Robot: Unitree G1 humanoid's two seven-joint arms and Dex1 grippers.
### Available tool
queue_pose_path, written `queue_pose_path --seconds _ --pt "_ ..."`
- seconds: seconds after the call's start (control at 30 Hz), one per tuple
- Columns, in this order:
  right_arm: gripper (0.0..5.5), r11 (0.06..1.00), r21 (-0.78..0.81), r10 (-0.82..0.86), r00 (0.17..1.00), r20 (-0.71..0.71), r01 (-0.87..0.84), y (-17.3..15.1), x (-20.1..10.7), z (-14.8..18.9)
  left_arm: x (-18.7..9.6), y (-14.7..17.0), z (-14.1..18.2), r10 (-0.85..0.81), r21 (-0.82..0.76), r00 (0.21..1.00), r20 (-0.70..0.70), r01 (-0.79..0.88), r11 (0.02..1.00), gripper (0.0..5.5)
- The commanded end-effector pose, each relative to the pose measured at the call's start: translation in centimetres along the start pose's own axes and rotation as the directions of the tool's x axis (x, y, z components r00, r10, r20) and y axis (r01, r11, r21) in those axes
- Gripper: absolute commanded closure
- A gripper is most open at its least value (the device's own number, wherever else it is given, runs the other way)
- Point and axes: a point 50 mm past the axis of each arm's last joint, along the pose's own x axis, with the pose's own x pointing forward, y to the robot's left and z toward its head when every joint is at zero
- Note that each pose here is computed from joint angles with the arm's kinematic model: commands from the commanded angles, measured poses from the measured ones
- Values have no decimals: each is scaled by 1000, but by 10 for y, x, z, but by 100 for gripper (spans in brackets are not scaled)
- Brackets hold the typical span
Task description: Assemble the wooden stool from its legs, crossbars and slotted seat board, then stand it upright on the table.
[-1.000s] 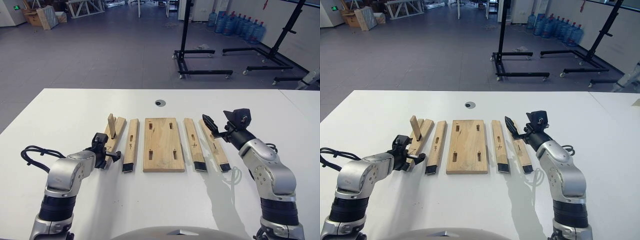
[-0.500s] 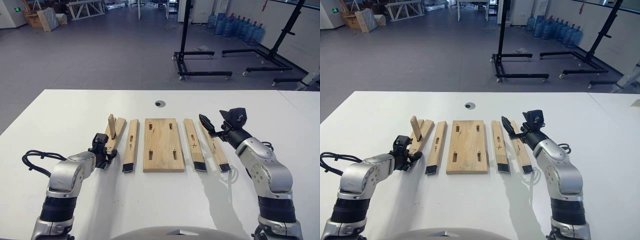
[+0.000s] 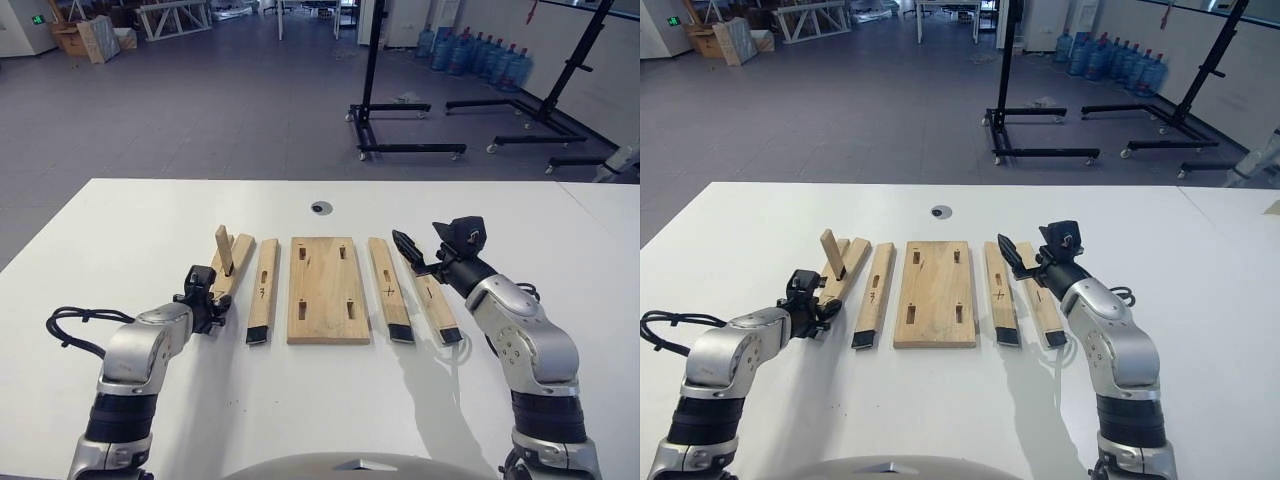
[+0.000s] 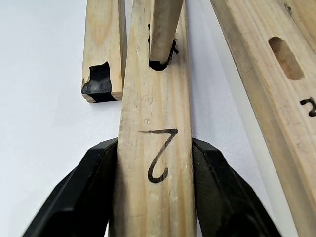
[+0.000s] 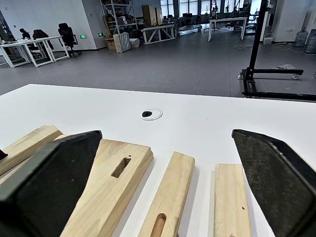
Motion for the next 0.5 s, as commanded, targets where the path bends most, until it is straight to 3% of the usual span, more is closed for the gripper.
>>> queue_pose_path --seconds 0.03,0.3,0.4,0.5 --pt "62 1000 -16 -13 1000 10 13 -2 3 2 -3 -12 36 -61 27 987 147 58 998 346" --pt "62 1000 -29 -10 1000 23 10 -7 6 8 -29 17 123 111 -105 885 452 -71 992 347" --pt "62 999 -30 -11 999 43 13 -13 6 17 -52 20 163 30 -129 779 627 65 990 347" --pt "62 1000 20 22 992 127 -24 -23 4 46 -82 21 188 -189 -15 608 771 314 949 347"
